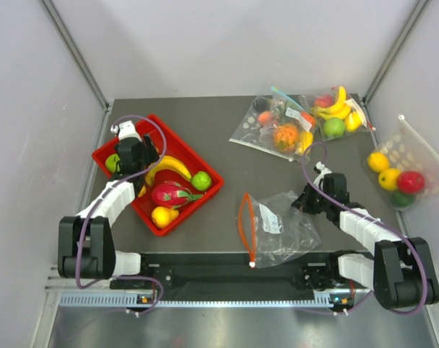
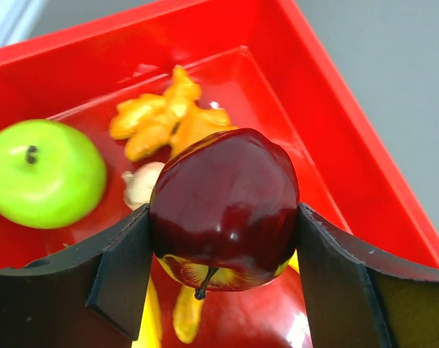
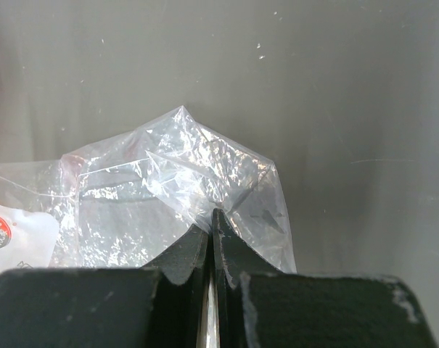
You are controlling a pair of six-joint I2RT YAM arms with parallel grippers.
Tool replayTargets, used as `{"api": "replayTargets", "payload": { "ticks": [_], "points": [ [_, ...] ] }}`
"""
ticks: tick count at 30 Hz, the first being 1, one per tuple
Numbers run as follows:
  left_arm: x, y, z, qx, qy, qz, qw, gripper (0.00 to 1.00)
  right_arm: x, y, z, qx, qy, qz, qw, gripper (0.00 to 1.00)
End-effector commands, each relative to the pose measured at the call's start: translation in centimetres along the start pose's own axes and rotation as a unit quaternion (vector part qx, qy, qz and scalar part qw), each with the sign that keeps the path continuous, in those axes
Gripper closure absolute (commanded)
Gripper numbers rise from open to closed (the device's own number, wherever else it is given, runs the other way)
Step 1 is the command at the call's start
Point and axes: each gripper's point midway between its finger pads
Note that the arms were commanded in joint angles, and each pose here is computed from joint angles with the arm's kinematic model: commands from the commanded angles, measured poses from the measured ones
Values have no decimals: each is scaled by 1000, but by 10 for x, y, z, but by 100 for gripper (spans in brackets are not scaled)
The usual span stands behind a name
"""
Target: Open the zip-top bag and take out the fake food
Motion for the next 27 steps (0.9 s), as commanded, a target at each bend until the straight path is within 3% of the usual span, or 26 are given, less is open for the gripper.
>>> {"api": "replayTargets", "payload": {
  "ticks": [1,4,6,7,8,18,27],
  "points": [
    [11,-8,39,-57,-1,27,998,47,3,2,8,-14,11,12,1000,100],
    [13,-5,42,-63,-2,31,998,24,4,1,7,-13,13,13,1000,100],
    [16,-2,42,-61,-7,38,997,22,4,1,8,-13,12,14,1000,100],
    [18,0,45,-63,-9,43,997,15,4,1,8,-13,13,14,1000,100],
    [20,1,46,-60,-10,48,997,1,4,2,8,-13,12,15,1000,100],
    [20,21,65,-70,4,46,996,1,7,3,16,-27,18,14,999,100],
    [5,59,82,-80,11,-5,997,1,43,4,68,-67,20,53,996,100]
  ]
}}
Point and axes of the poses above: each gripper's point midway between its finger pads, its own y axis back along the fingers, its own x axis along the line the jaws close on, z = x × y, and after that the axes turned 7 degrees about -y, right-handed
